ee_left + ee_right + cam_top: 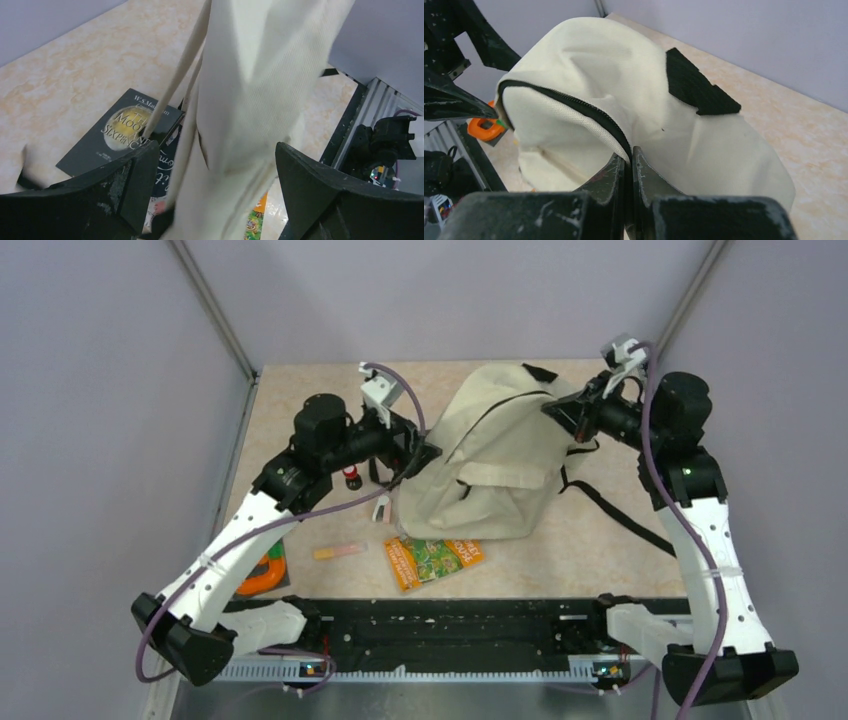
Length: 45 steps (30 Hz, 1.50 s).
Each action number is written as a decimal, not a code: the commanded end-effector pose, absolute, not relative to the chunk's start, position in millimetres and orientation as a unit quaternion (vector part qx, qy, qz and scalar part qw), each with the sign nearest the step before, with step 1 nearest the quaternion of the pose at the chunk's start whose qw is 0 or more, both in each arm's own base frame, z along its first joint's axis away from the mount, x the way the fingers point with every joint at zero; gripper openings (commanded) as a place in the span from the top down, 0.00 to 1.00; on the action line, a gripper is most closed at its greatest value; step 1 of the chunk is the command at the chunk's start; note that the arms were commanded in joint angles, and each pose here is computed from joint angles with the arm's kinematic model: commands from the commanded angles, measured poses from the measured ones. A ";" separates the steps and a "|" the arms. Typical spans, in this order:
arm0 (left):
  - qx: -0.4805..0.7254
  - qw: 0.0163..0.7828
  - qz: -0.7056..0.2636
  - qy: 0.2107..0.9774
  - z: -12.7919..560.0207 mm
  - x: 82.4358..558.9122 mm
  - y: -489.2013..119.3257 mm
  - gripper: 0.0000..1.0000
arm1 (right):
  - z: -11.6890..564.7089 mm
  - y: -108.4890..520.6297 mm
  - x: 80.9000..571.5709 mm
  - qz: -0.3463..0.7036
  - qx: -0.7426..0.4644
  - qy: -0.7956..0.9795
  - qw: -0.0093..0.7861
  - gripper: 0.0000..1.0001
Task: Pack the student bag
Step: Pick up the student bag at the center of the board.
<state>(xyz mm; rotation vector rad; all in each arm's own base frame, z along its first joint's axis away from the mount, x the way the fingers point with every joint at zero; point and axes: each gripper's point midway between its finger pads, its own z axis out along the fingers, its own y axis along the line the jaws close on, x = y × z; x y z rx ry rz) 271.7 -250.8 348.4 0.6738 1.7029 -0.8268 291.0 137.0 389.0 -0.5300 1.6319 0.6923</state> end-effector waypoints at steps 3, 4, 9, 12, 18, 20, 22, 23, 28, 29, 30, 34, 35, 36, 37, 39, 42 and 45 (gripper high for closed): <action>0.324 0.587 -0.331 0.664 379.3 269.4 -272.7 0.09 | 398.6 169.7 307.4 0.262 -0.298 0.683 0.613 1.00; 0.329 0.594 -0.331 0.655 383.9 265.8 -274.1 0.09 | 394.8 175.5 310.4 0.258 -0.305 0.687 0.607 1.00; 0.353 0.627 -0.339 0.606 404.9 242.8 -276.6 0.08 | 380.3 199.7 323.1 0.232 -0.326 0.701 0.591 1.00; 0.342 0.672 -0.310 0.579 423.1 234.4 -263.3 0.08 | 377.7 209.8 325.0 0.231 -0.335 0.698 0.588 1.00; 0.326 0.684 -0.320 0.569 438.0 230.5 -262.7 0.04 | 386.4 231.7 318.4 0.247 -0.358 0.673 0.598 1.00; 0.340 0.664 -0.325 0.581 431.4 232.3 -276.0 0.05 | 389.5 239.5 315.6 0.255 -0.363 0.665 0.601 1.00; 0.343 0.662 -0.305 0.592 424.3 239.8 -283.5 0.04 | 392.5 247.0 311.7 0.261 -0.366 0.658 0.604 1.00; 0.342 0.668 -0.294 0.592 424.4 242.5 -284.7 0.04 | 394.2 250.3 308.8 0.265 -0.369 0.653 0.606 1.00; 0.331 0.673 -0.247 0.614 410.4 263.9 -285.5 0.02 | 400.4 264.8 293.6 0.284 -0.384 0.631 0.611 1.00; 0.335 0.668 -0.242 0.619 404.6 266.1 -286.9 0.02 | 400.7 266.9 291.3 0.288 -0.386 0.629 0.611 1.00; 0.335 0.665 -0.233 0.626 399.6 269.2 -286.3 0.02 | 400.6 268.6 290.0 0.290 -0.387 0.628 0.610 1.00; 0.339 0.653 -0.210 0.644 382.5 276.2 -284.6 0.12 | 402.4 272.2 288.8 0.297 -0.380 0.627 0.612 1.00; 0.341 0.650 -0.208 0.646 379.5 276.5 -284.4 0.27 | 404.2 271.9 289.1 0.298 -0.375 0.626 0.615 1.00; 0.343 0.648 -0.205 0.648 377.2 276.4 -284.0 0.38 | 404.0 271.2 290.4 0.298 -0.368 0.628 0.617 1.00; 0.341 0.648 -0.201 0.651 375.0 277.4 -282.2 0.49 | 405.8 269.3 292.3 0.295 -0.359 0.630 0.622 1.00; 0.330 0.648 -0.188 0.660 369.4 281.1 -277.1 0.75 | 408.8 263.4 296.7 0.284 -0.340 0.634 0.634 0.82; 0.281 0.652 -0.154 0.687 361.8 292.7 -259.8 1.00 | 416.0 240.4 309.0 0.249 -0.270 0.655 0.661 0.46; 0.275 0.653 -0.150 0.690 359.5 291.4 -253.5 1.00 | 411.6 212.9 316.0 0.210 -0.197 0.684 0.670 0.28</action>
